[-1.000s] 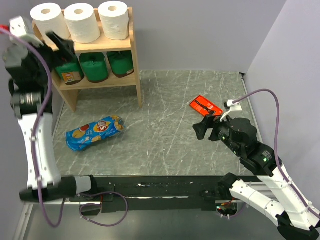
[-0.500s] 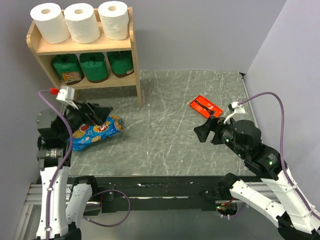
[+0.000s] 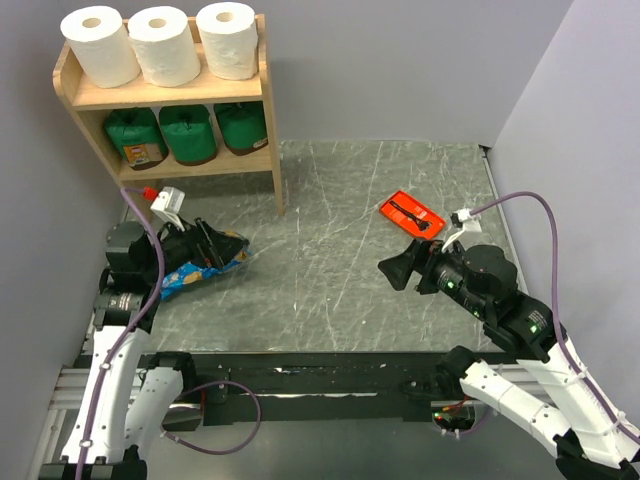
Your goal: Place and organize the paper towels onto the shelf
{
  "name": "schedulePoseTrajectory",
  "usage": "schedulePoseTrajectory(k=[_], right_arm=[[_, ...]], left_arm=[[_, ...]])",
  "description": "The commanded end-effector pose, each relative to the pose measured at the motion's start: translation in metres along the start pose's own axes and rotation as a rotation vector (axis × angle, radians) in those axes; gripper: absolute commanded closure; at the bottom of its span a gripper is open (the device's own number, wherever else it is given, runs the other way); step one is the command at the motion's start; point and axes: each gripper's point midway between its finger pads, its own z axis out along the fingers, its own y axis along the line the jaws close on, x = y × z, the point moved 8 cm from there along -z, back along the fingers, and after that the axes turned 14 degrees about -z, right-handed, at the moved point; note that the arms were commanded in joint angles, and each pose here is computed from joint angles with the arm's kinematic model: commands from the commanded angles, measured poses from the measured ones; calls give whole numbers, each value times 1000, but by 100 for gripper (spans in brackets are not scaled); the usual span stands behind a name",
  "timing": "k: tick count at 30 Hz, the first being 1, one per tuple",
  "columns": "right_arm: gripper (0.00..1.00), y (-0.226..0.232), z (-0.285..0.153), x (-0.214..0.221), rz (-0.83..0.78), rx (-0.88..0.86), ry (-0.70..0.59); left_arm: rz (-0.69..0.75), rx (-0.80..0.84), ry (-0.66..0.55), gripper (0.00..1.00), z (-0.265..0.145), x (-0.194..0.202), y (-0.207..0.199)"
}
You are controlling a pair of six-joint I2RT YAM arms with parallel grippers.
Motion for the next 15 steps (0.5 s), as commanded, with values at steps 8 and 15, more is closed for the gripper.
schedulePoseTrajectory(k=[8, 15], right_arm=[[0, 7, -6, -21, 22, -47, -133], [1, 5, -9, -20, 8, -42, -141]], left_arm=[[22, 72, -31, 4, -2, -7, -16], [8, 94, -41, 4, -2, -11, -21]])
